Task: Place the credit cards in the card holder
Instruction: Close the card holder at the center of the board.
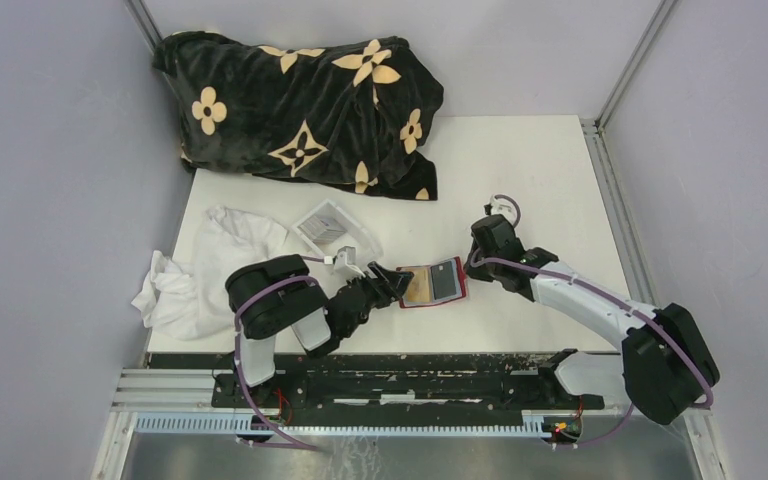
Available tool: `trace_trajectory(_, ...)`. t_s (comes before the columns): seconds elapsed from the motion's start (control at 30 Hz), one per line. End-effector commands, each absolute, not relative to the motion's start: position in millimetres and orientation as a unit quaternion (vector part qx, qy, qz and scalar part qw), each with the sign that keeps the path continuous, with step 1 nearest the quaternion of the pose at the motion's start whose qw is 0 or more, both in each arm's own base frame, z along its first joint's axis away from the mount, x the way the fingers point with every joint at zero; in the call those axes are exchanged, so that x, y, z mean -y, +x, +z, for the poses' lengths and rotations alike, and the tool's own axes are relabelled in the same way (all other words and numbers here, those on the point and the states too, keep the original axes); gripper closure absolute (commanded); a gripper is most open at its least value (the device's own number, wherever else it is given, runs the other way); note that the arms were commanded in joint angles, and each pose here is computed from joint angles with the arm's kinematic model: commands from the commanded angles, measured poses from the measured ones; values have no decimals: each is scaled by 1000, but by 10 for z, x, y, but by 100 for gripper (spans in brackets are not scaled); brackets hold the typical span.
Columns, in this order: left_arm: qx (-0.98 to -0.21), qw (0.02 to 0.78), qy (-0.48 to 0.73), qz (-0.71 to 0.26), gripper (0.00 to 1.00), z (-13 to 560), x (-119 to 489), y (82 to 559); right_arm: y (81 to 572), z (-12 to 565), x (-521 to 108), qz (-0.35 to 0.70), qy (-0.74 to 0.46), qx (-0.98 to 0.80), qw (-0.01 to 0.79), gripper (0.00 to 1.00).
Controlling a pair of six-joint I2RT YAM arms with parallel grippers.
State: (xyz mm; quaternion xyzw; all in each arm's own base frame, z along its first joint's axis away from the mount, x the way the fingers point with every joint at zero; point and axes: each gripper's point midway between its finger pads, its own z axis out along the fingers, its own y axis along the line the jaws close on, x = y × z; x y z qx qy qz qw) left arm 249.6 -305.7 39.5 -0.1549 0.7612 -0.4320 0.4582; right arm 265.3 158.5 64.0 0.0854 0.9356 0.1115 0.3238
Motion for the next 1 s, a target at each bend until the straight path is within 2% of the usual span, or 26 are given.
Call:
trace_trajectory(0.0,-810,418,-147,-383,26,-77,2877,2321,2758,1040,-1777,173,99,-916,349,99)
trace_trajectory(0.37,-813,406,-127,-398,25,-135,2985,2279,2774,1339,-1939,225,100,-902,355,99)
trace_trajectory(0.97,-771,399,-106,-485,25,188,3344,2273,2749,1223,-2035,237,92,-908,332,99)
